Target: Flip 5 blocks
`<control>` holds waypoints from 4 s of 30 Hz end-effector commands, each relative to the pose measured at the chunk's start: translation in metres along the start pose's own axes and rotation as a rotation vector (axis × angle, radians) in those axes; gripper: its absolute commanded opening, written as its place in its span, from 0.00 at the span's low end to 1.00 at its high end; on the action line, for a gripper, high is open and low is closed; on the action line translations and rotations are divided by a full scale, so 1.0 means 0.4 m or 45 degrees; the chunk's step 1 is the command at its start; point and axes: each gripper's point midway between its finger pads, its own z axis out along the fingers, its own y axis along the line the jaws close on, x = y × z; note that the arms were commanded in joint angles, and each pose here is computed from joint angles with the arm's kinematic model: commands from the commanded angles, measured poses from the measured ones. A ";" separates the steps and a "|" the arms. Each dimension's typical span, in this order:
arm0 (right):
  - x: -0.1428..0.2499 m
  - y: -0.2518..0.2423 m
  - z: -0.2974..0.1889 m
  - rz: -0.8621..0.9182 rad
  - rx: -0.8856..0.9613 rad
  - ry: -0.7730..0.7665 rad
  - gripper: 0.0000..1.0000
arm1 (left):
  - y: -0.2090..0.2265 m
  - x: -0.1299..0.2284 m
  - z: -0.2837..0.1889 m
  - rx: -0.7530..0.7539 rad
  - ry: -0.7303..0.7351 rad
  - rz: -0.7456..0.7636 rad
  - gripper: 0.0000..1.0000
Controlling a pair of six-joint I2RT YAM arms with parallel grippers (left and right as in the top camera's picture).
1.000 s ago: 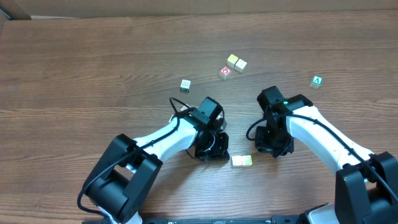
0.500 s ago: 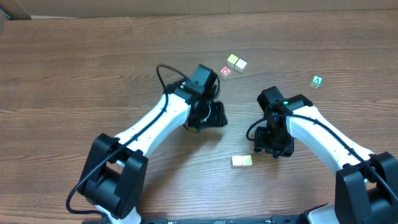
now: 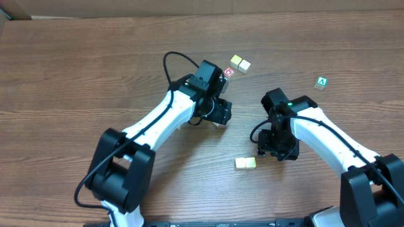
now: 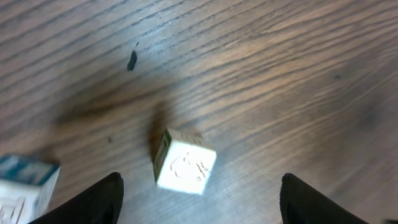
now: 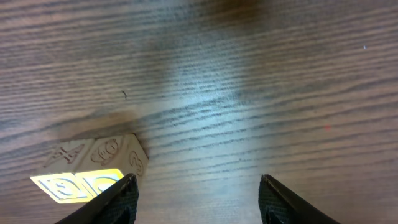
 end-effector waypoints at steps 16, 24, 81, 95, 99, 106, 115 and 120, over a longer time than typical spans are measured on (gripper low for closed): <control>0.020 -0.012 0.003 0.005 0.018 0.040 0.63 | 0.011 0.005 0.077 -0.029 0.046 0.239 0.47; 0.021 -0.012 0.003 0.005 0.019 0.042 0.63 | 0.025 0.037 0.106 -0.037 0.118 0.220 0.40; 0.006 -0.004 0.003 0.001 0.003 0.012 0.63 | -0.115 0.360 -0.016 -0.097 0.003 -0.565 0.04; 0.009 -0.006 0.003 -0.003 0.006 0.017 0.63 | -0.120 0.396 0.066 -0.084 0.131 -0.547 0.04; 0.011 -0.007 0.003 -0.002 0.008 0.022 0.63 | -0.125 0.407 0.102 -0.067 0.171 -0.541 0.04; 0.015 -0.009 0.003 -0.001 0.013 0.030 0.63 | -0.118 0.420 0.108 -0.085 0.197 -0.541 0.04; 0.017 -0.010 0.003 -0.001 0.015 0.034 0.63 | -0.103 0.451 0.098 -0.132 0.254 -0.550 0.04; 0.017 -0.010 0.003 0.000 0.015 0.035 0.64 | -0.096 0.463 0.091 -0.156 0.275 -0.569 0.04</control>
